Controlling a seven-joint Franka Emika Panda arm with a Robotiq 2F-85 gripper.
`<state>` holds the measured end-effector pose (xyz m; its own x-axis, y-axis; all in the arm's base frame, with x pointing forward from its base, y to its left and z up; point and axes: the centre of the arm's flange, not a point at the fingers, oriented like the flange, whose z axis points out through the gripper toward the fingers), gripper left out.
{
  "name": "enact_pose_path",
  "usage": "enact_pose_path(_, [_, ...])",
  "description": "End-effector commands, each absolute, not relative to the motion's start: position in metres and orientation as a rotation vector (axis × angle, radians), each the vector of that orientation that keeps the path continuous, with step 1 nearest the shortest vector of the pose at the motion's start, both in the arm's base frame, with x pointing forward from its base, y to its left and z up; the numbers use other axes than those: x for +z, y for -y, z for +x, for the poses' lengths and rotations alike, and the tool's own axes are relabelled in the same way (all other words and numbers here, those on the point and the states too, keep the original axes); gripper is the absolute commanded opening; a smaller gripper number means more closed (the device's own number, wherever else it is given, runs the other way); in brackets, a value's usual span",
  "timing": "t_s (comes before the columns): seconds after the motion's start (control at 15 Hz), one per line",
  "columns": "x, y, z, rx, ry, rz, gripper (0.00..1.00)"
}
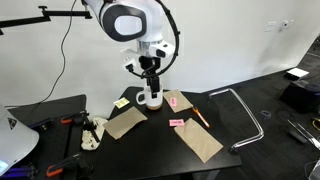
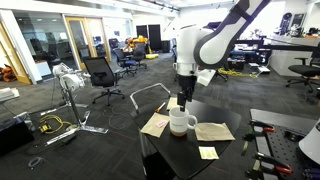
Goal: Move the white mug forward
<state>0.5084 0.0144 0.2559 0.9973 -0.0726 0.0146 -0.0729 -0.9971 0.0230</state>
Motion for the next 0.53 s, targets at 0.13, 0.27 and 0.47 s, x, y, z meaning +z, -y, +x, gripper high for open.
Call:
enact_pose_path(0.13, [0.243, -0.017, 0.510, -0.007, 0.122, 3.115, 1.00])
enact_pose_path(0.27, [0.238, -0.018, 0.509, -0.004, 0.117, 3.120, 1.00])
enact_pose_path(0.47, [0.232, -0.020, 0.509, 0.000, 0.112, 3.125, 1.00])
